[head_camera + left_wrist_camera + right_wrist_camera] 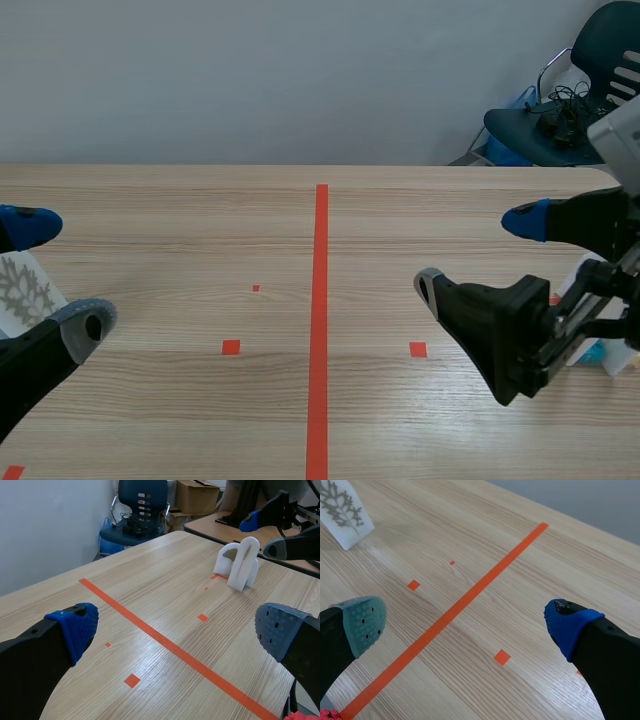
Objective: Do the leaf sorting experiment
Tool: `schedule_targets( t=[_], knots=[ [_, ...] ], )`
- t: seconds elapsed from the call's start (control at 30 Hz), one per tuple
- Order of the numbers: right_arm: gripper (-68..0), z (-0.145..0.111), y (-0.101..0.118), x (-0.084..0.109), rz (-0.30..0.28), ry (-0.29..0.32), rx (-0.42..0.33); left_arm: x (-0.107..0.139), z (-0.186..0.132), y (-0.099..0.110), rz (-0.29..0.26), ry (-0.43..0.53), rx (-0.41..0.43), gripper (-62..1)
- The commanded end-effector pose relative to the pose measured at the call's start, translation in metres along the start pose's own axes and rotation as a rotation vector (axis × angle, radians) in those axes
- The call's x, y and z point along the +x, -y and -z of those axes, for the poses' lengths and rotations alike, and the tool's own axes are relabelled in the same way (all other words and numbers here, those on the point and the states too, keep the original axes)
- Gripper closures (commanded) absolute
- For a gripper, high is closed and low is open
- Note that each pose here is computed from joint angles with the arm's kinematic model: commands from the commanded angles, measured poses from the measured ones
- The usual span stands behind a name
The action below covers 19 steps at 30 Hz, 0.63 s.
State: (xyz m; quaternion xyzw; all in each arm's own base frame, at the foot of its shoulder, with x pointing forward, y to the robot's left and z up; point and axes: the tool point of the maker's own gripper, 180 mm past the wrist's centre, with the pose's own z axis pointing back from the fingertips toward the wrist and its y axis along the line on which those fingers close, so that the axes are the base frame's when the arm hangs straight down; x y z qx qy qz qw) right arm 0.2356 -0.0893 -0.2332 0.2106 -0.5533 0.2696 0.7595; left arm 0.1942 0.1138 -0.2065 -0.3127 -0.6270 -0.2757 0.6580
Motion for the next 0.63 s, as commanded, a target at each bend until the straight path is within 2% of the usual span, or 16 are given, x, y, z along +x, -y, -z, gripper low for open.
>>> schedule_targets(
  t=[0.0,0.6],
  knots=[
    [-67.9,0.0016,0.0016,0.0106,-0.017,0.028,-0.006,0.0116,0.0030,0.0019,0.002,0.044,-0.004,-62.3],
    [-67.9,0.0035,0.0008,0.0125,-0.004,0.043,-0.014,0.0103,0.0031,0.0019,0.003,0.037,-0.004,-62.3]
  ],
)
